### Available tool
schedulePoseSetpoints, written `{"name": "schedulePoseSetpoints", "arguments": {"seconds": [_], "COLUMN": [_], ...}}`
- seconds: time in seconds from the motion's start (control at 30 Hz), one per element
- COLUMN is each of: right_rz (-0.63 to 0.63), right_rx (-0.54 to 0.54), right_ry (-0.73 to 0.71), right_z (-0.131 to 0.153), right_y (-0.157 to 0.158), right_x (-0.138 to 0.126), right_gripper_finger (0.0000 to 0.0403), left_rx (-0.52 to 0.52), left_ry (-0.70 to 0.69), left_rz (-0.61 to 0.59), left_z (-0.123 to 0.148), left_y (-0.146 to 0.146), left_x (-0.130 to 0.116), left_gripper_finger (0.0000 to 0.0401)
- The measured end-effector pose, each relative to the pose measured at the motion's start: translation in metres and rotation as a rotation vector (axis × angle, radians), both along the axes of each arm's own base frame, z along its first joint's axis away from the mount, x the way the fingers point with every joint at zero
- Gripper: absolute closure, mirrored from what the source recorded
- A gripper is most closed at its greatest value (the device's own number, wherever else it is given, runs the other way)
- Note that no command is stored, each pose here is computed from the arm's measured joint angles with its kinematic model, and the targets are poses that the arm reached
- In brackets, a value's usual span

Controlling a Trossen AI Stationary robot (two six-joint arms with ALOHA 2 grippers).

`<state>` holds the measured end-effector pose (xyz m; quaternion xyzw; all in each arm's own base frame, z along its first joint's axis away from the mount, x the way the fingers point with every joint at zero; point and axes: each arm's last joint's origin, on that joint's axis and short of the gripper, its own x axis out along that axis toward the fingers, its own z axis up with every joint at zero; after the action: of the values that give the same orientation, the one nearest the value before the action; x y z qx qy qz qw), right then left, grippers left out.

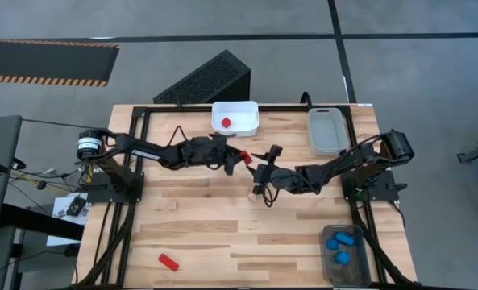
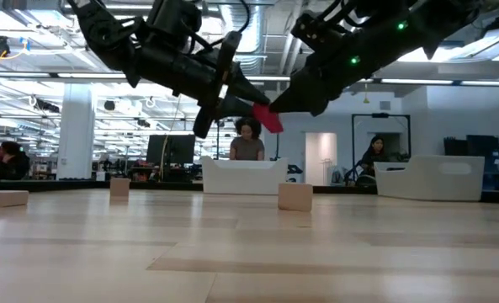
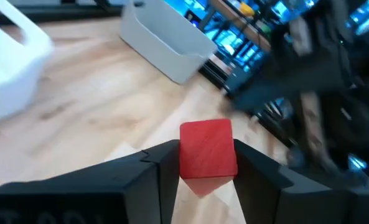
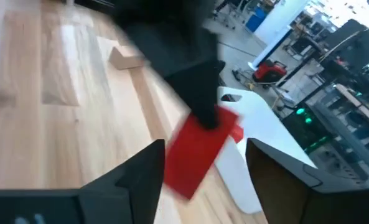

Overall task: Sort & place blocks by color
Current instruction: Put the top red block into the white bin

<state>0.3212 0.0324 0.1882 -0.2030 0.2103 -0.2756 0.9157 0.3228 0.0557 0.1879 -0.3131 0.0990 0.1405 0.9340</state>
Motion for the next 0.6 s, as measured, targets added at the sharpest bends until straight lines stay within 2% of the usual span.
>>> {"name": "schedulePoseSetpoints", "arguments": {"seconds": [0.2,0.43,0.6], "right_rz": [-0.019,-0.023,-0.032], "right_rx": [0.005,0.016,0.038], "right_ry": [0.002,0.004,-0.007], "right_z": [-0.001,-0.002,-0.002], "right_y": [-0.004,-0.003,-0.003], "right_x": [0.000,-0.001,-0.001], "right_gripper_finger": [0.0145,0.0145,0.0145], "left_rx": [0.012,0.019,0.088], "left_ry": [0.005,0.020,0.067], "left_rz": [0.035,0.080,0.195], "left_z": [0.000,-0.001,0.005], "left_y": [0.018,0.038,0.074], "left_x": [-0.004,-0.009,-0.019], "left_gripper_finger": [0.0300,0.0291,0.0296]}}
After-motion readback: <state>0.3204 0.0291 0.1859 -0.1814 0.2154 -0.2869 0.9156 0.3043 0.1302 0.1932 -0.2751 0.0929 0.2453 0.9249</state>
